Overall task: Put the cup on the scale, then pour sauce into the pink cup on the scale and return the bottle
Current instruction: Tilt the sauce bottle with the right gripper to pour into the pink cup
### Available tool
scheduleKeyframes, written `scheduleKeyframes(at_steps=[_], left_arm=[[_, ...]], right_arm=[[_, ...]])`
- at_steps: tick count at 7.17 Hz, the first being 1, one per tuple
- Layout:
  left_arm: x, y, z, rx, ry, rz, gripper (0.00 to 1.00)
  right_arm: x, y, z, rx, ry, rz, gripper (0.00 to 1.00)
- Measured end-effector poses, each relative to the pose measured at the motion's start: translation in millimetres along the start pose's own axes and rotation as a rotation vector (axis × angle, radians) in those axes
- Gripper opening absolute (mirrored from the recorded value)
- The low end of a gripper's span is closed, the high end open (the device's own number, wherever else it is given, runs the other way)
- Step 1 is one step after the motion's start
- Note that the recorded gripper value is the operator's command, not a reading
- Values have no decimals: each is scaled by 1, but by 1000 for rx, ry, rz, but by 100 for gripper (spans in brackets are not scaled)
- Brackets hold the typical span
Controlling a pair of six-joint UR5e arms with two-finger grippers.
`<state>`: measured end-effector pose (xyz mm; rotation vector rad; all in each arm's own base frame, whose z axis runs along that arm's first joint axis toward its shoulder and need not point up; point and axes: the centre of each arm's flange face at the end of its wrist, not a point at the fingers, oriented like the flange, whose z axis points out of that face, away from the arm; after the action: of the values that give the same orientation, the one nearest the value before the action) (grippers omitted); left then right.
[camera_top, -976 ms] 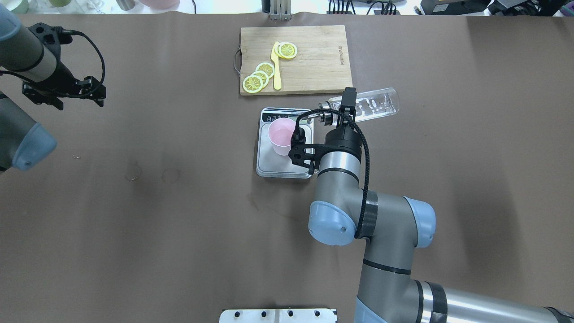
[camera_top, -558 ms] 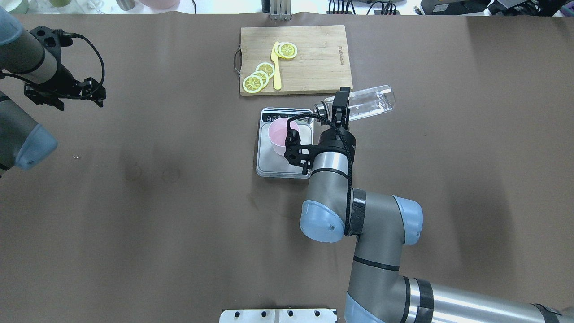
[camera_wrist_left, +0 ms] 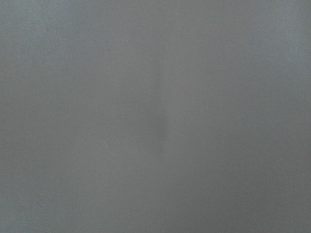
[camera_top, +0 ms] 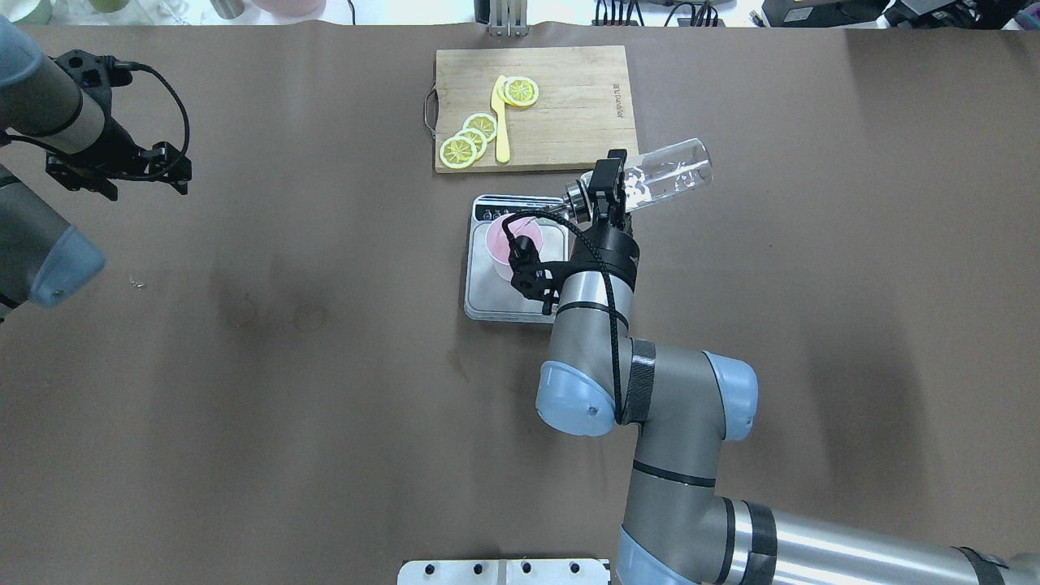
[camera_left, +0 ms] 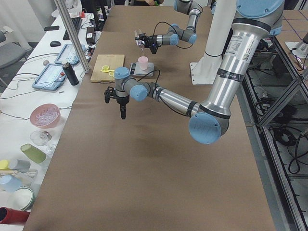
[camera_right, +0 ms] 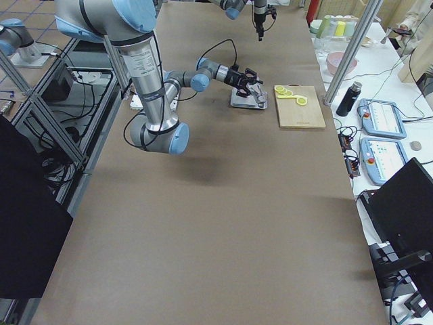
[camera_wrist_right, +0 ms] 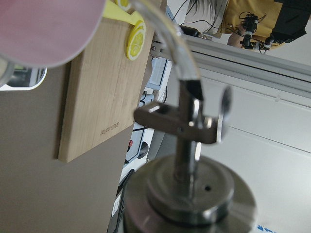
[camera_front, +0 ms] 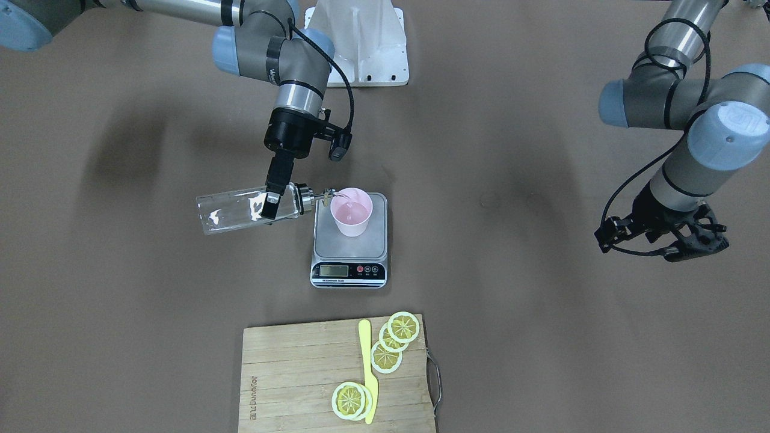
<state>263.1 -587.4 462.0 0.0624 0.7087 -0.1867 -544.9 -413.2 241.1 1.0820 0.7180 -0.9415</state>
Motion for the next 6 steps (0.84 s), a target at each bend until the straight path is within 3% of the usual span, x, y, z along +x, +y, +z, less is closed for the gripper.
scheduleKeyframes(at_steps=[3,6], left_arm=[[-1,-1,-1,1,-1,-3,98],[-5,-4,-4,7,0,-9,98]], right_arm=[[3,1,2,-2,13,-29,0],[-1,8,4,52,-19,195,0]])
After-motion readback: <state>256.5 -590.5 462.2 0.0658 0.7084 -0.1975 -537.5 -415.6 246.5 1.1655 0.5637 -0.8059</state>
